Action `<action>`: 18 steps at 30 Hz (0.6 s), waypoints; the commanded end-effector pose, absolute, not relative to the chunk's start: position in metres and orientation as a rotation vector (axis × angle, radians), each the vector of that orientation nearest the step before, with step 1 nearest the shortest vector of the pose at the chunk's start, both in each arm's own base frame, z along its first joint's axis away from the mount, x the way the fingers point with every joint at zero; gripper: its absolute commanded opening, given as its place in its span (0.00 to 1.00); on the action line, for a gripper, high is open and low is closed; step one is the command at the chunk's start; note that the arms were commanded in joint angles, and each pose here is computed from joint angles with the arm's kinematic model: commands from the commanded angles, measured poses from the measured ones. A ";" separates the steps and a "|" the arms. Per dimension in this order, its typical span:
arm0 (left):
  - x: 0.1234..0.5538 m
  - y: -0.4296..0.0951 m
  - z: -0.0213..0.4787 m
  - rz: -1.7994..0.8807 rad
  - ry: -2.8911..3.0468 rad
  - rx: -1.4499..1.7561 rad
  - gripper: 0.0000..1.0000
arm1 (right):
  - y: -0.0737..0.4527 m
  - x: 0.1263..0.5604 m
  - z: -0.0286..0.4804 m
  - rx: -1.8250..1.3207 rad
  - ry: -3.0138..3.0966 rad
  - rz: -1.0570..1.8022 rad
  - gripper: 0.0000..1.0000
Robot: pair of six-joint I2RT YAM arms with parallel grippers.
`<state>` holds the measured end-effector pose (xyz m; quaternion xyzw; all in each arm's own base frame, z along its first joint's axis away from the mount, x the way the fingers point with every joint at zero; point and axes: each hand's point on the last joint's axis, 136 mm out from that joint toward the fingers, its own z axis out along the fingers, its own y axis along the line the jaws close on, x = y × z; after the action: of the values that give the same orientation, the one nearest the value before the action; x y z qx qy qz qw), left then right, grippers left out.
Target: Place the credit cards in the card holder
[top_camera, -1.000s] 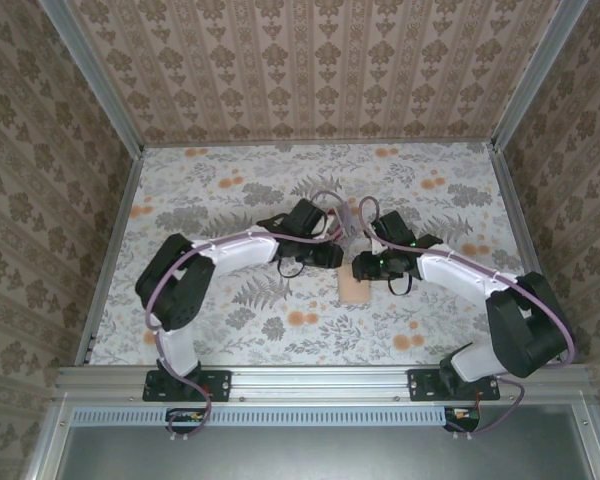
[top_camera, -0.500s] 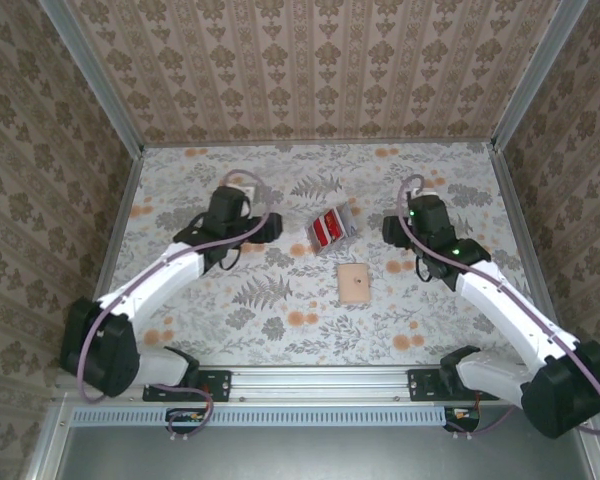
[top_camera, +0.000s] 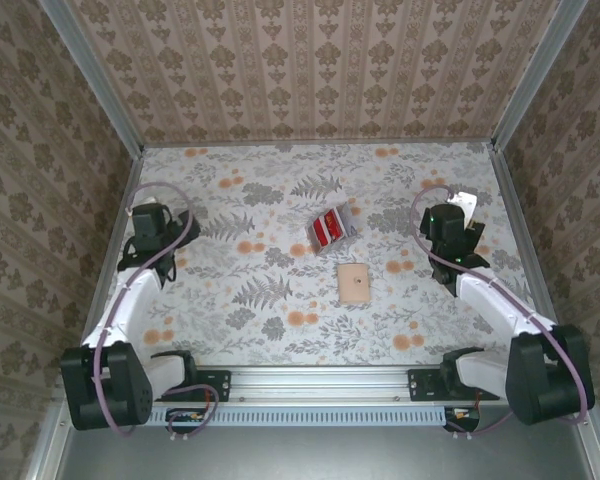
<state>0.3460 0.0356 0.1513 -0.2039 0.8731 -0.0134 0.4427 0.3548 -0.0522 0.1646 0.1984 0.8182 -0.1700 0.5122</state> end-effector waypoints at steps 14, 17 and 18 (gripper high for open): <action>0.370 0.055 0.138 0.166 1.908 -0.214 1.00 | -0.042 0.379 0.137 0.324 1.831 -0.360 0.86; 0.376 0.043 0.132 0.088 1.867 -0.170 1.00 | -0.032 0.387 0.124 0.257 1.872 -0.321 0.86; 0.377 0.039 0.129 0.086 1.869 -0.148 1.00 | -0.031 0.389 0.120 0.249 1.874 -0.317 0.86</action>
<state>0.3680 0.0519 0.1158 -0.1026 0.8277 0.0583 0.5486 0.3776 -0.0414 0.1177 0.1326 0.8066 -0.1607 0.5532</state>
